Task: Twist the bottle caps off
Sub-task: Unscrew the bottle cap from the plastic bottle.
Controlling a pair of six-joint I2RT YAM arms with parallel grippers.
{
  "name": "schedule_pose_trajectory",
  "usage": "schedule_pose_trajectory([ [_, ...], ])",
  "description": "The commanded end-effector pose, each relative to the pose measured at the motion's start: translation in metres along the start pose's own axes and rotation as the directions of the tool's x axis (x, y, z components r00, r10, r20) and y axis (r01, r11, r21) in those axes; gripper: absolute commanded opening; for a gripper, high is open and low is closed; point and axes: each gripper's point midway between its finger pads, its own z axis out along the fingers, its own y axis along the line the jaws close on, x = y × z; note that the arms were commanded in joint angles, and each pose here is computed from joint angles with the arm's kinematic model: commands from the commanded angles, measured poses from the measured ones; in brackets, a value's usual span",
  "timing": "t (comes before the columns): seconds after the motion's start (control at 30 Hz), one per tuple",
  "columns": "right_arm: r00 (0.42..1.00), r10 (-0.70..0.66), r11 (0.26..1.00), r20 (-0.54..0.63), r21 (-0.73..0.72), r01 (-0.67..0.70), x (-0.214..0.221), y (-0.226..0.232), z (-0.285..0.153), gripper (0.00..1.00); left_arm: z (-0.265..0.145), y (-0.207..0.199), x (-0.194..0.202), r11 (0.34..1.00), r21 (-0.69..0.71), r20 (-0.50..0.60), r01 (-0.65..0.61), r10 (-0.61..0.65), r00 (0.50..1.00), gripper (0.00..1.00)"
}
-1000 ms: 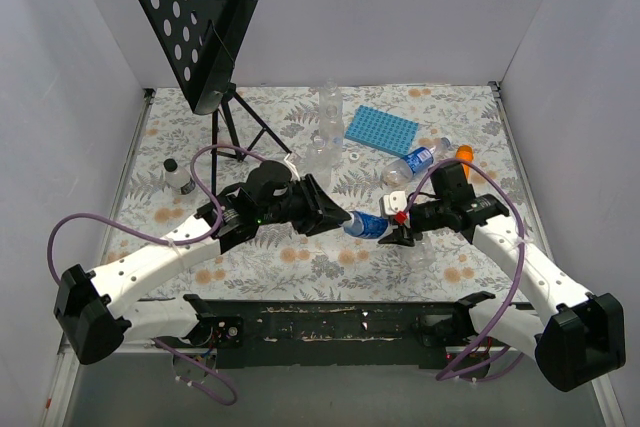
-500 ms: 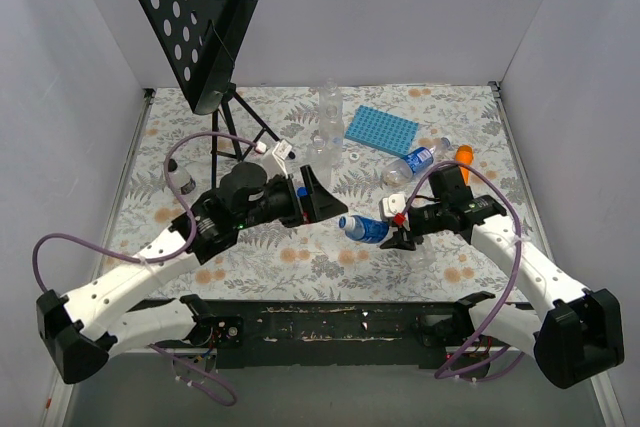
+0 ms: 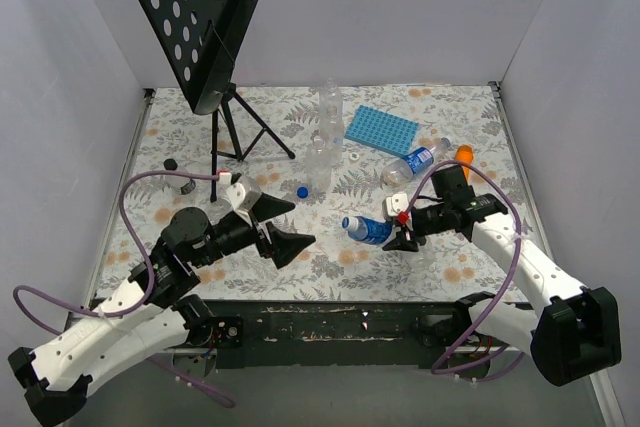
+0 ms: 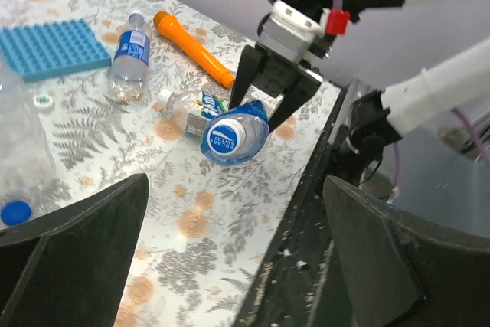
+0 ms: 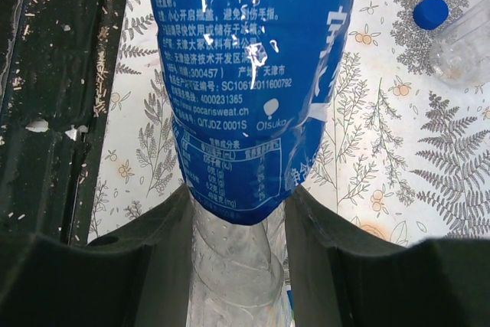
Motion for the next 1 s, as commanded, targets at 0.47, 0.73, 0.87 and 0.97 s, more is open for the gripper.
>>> schedule_pose_trajectory([
  [0.47,0.996,-0.042,0.999,0.074,-0.020,0.044,-0.004,0.003,-0.001,0.16,0.030,-0.026,0.016,0.749,0.351,0.098,-0.563,0.568,0.817,0.98],
  [0.73,0.995,-0.068,0.997,0.077,-0.022,0.070,0.001,0.006,0.001,0.17,0.046,-0.026,0.022,0.720,0.406,0.076,-0.563,0.588,0.806,0.98],
  [0.87,0.994,-0.085,0.996,0.072,-0.025,0.087,0.003,0.007,0.001,0.17,0.052,-0.024,0.028,0.708,0.426,0.065,-0.564,0.598,0.799,0.98],
  [0.97,0.992,-0.101,0.994,0.077,-0.031,0.104,0.004,0.009,0.002,0.17,0.055,-0.025,0.029,0.692,0.438,0.069,-0.573,0.610,0.789,0.98],
])
